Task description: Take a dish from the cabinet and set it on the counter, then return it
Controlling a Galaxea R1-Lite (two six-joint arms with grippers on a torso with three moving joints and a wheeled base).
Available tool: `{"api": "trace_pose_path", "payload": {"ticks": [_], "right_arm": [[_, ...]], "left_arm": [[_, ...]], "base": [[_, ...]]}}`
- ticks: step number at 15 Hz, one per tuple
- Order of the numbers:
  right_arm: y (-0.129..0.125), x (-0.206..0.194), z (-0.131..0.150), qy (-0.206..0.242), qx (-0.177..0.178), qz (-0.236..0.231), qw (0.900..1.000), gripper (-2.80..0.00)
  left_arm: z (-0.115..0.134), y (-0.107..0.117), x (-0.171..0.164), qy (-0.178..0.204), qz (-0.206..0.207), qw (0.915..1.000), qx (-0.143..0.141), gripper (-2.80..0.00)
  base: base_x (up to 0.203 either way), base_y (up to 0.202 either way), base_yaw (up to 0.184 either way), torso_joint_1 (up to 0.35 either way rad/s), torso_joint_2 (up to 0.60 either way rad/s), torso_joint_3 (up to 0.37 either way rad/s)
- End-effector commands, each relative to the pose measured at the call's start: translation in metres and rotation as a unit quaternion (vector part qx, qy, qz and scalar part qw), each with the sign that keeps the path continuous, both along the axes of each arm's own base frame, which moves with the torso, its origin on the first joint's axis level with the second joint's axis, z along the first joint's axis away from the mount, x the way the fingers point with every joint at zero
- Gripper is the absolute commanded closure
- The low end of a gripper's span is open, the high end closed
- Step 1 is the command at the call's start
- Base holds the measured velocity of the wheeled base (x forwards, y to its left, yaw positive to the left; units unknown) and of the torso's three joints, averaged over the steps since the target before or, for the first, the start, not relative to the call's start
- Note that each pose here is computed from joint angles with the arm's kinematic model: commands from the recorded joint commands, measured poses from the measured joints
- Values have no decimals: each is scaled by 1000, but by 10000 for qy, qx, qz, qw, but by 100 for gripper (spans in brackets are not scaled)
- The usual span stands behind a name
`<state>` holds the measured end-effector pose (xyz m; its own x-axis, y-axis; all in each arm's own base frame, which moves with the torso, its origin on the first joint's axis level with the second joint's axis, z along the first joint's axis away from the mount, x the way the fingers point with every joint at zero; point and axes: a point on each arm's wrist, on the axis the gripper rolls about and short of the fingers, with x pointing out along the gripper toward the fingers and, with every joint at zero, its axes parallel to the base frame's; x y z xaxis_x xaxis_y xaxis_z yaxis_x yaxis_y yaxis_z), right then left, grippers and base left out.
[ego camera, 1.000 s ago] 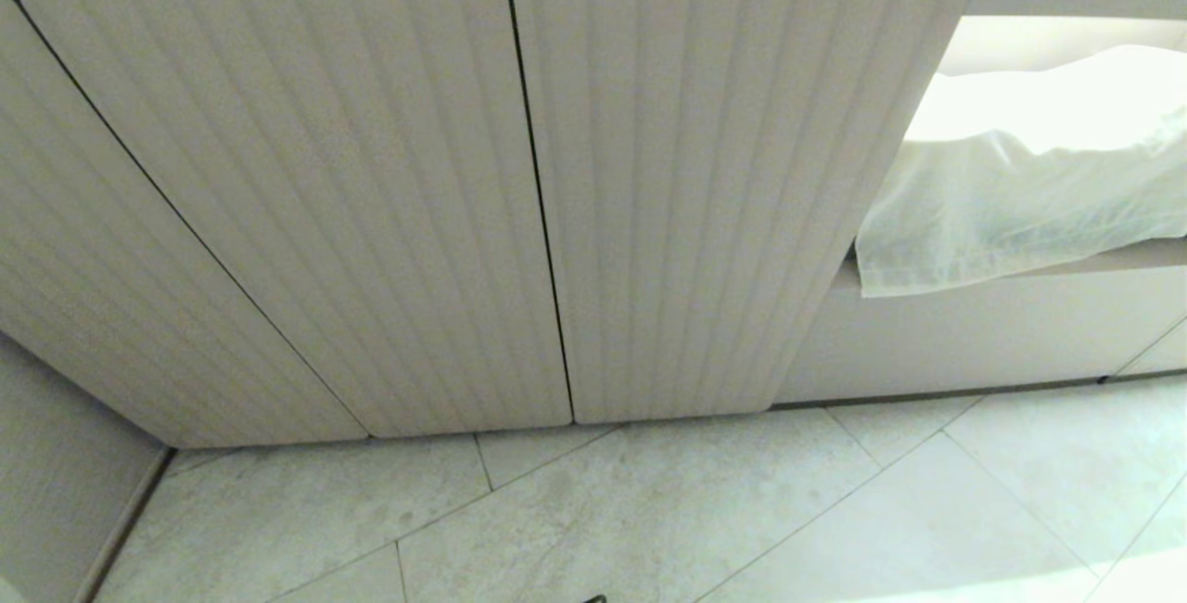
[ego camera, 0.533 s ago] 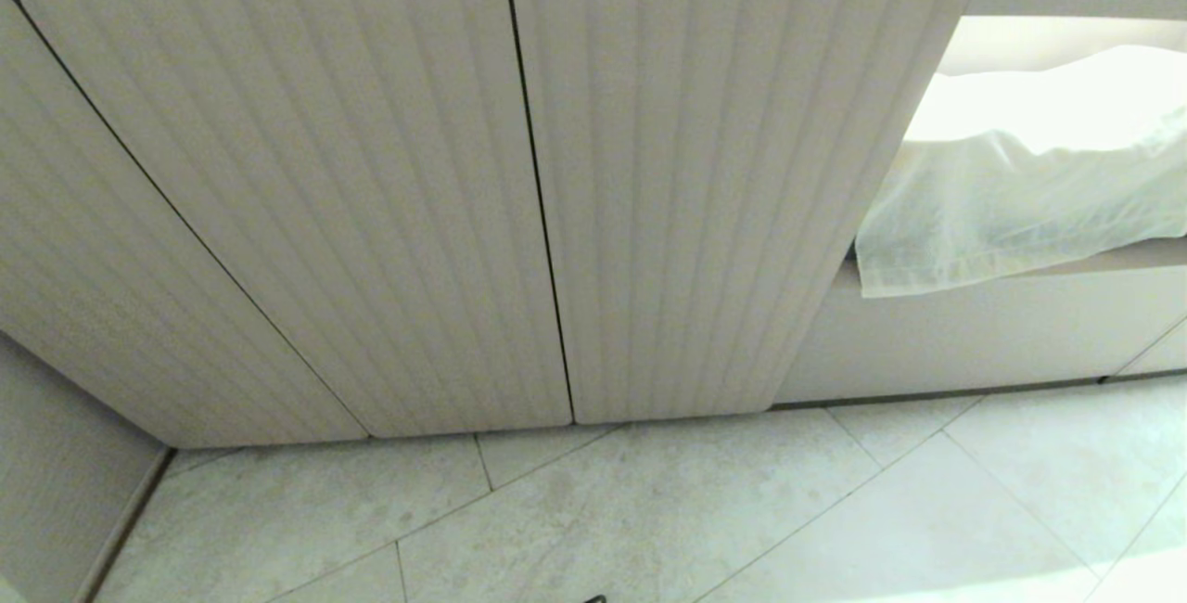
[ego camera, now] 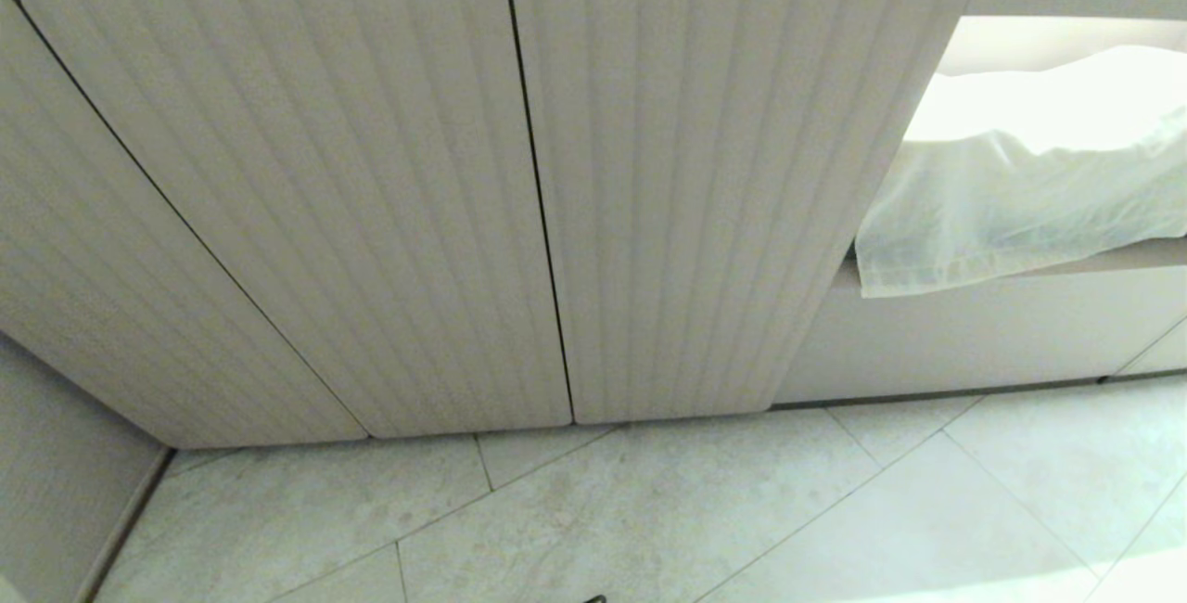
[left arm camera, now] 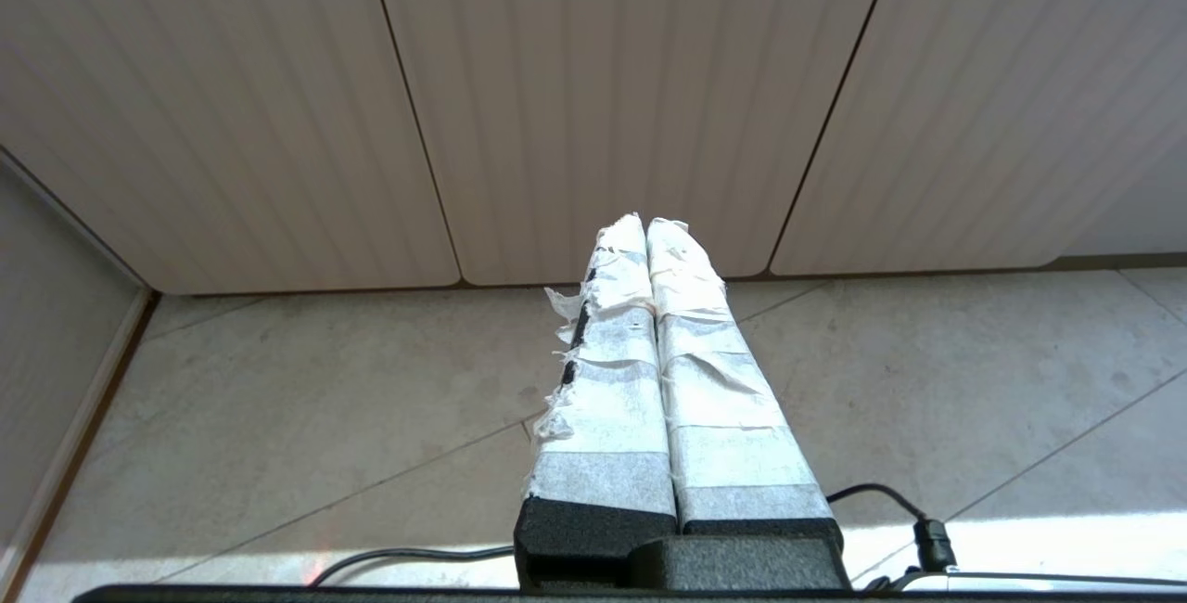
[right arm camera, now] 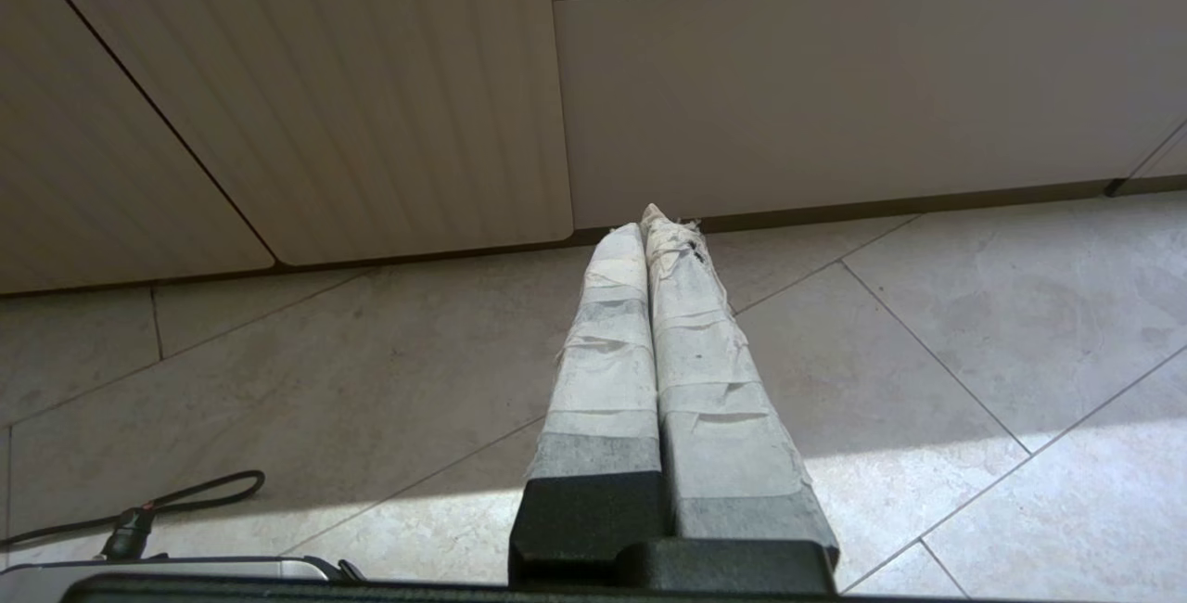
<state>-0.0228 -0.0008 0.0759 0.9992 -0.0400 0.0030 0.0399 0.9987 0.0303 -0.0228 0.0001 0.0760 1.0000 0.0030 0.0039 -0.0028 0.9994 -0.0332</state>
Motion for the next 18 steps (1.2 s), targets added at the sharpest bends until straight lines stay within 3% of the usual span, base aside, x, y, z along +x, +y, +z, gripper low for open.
{"api": "trace_pose_path", "payload": {"ticks": [1,18], "right_arm": [[0,0,0,-6,-5,1,10000,0],[0,0,0,4,2,-15,10000,0]], "left_arm": [[0,0,0,-7,5,10000,-3,0],[0,0,0,-6,2,10000,-3,0]], "base": [[0,0,0,0,0,0],[0,0,0,0,0,0]]}}
